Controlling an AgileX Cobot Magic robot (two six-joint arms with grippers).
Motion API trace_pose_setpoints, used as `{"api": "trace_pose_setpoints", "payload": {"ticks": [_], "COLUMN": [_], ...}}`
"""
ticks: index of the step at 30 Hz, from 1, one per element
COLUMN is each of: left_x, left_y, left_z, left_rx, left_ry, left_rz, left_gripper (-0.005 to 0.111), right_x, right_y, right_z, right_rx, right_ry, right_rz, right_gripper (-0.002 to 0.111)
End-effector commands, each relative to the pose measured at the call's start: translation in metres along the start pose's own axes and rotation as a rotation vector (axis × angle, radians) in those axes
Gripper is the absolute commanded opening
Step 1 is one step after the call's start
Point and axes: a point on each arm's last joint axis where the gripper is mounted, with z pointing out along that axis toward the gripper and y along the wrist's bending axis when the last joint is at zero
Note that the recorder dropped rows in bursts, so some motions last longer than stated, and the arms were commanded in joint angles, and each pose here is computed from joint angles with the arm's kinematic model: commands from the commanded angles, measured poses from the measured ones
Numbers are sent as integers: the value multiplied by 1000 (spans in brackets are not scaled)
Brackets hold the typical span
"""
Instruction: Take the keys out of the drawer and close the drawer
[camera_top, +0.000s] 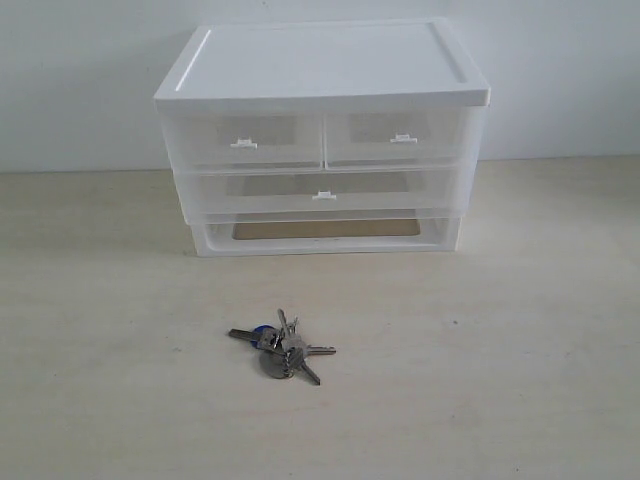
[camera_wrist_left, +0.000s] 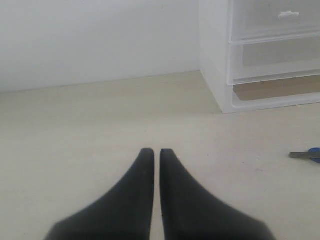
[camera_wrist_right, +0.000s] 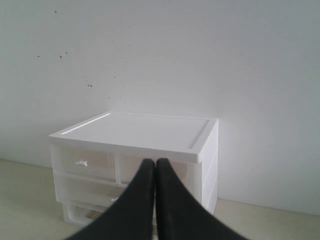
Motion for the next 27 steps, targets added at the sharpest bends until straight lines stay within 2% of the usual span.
{"api": "trace_pose_setpoints", "payload": {"ticks": [1, 27], "left_x": [1, 1], "left_y": [0, 0], "left_z": [0, 0], "left_rx": [-1, -2], "left_ry": [4, 2], "left_rz": [-48, -45], "left_gripper": [4, 4], "right_x": [1, 1], "right_y": [0, 0], "right_z": [0, 0], "right_rx": [5, 5], "right_ry": [0, 0], "right_rz": [-3, -3], "right_gripper": [0, 0]}}
